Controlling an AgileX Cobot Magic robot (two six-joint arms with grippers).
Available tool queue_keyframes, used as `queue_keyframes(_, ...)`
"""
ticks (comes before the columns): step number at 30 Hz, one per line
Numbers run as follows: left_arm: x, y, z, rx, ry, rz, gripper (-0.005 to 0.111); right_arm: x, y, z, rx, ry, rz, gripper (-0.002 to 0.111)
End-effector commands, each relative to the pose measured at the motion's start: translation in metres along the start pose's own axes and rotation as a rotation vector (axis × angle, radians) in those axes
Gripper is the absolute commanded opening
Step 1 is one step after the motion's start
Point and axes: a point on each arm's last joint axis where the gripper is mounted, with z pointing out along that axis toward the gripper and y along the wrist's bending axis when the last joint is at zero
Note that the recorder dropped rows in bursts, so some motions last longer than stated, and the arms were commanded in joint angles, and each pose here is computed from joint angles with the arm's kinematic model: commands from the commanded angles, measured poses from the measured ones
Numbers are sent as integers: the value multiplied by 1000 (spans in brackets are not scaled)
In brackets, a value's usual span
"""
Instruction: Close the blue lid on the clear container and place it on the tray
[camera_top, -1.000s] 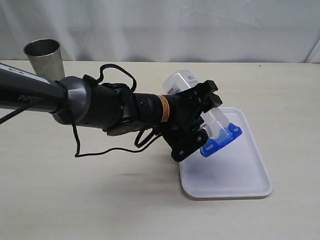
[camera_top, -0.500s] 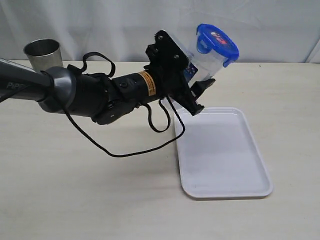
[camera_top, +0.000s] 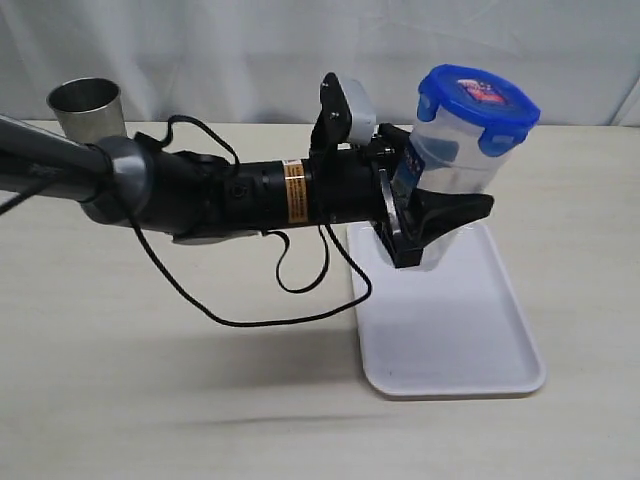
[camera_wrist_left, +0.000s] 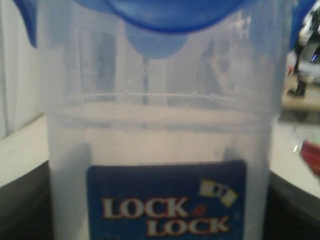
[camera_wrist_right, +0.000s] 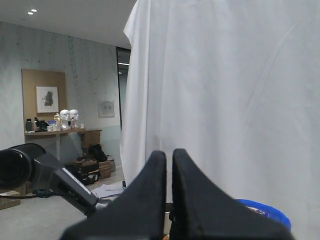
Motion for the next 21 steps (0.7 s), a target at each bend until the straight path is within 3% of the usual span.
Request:
queue_keyframes(1, 23, 6, 13, -49, -139, -78, 0, 3, 0, -1, 5, 14, 5, 5)
queue_keyframes(6, 61, 14, 30, -43, -117, -106, 0, 17, 0, 5, -7, 1, 39, 5)
queue_keyframes(12, 90, 21, 42, -16, -95, -102, 0, 37, 0, 44, 12, 209, 76, 5)
queue_keyframes(15, 101, 22, 42, -14, -81, -109, 0, 45, -5, 67, 89, 332, 159, 5)
queue_keyframes(21, 114, 32, 32, -20, -51, -109, 0, 69, -39, 118, 333, 552, 131, 4)
